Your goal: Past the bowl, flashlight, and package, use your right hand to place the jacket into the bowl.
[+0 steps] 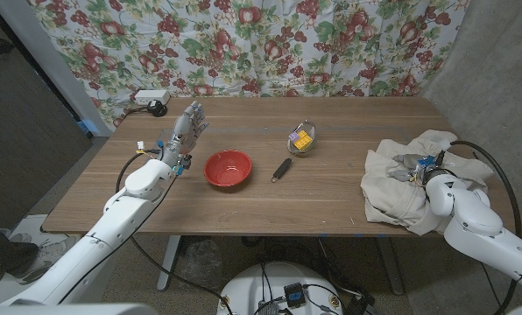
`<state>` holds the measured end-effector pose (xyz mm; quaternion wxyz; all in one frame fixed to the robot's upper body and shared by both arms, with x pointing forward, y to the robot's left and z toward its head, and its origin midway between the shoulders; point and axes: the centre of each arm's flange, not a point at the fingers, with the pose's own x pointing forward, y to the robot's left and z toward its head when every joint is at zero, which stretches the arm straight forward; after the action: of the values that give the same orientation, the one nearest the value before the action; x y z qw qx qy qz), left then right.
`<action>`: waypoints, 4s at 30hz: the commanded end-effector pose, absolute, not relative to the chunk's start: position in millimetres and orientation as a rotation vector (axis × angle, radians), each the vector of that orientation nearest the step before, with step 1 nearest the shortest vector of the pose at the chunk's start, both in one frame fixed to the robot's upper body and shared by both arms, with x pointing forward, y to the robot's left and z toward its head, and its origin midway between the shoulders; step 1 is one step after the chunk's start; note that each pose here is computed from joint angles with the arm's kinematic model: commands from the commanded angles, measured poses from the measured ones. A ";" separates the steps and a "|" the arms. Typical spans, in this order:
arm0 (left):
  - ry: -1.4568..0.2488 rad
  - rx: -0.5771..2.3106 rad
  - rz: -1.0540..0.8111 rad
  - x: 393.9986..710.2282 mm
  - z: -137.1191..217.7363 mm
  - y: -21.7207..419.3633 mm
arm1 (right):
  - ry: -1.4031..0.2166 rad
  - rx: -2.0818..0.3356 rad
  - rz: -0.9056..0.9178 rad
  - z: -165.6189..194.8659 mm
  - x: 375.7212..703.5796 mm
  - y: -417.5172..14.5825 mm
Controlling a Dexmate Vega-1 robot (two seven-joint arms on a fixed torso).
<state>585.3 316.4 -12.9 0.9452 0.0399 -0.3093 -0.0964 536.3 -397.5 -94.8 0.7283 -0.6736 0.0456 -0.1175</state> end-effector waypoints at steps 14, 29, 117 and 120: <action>-0.634 0.082 -0.195 582.2 -12.2 315.4 | -0.017 -1.461 -0.255 -87.9 532.6 -393.2; -0.637 0.075 -0.187 581.1 -13.7 316.7 | -0.258 -1.451 -0.339 -73.4 513.3 -384.5; -0.673 0.059 -0.196 572.3 -9.5 324.0 | -0.665 -1.447 -0.470 10.0 449.0 -349.1; -0.678 0.058 -0.192 571.7 -9.3 324.2 | -0.673 -1.450 -0.473 12.8 446.8 -347.7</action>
<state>573.6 323.8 -10.4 0.9394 0.0296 -0.3281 -0.0947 454.4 -351.2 3.0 0.6804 -0.6432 -0.2859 -0.2039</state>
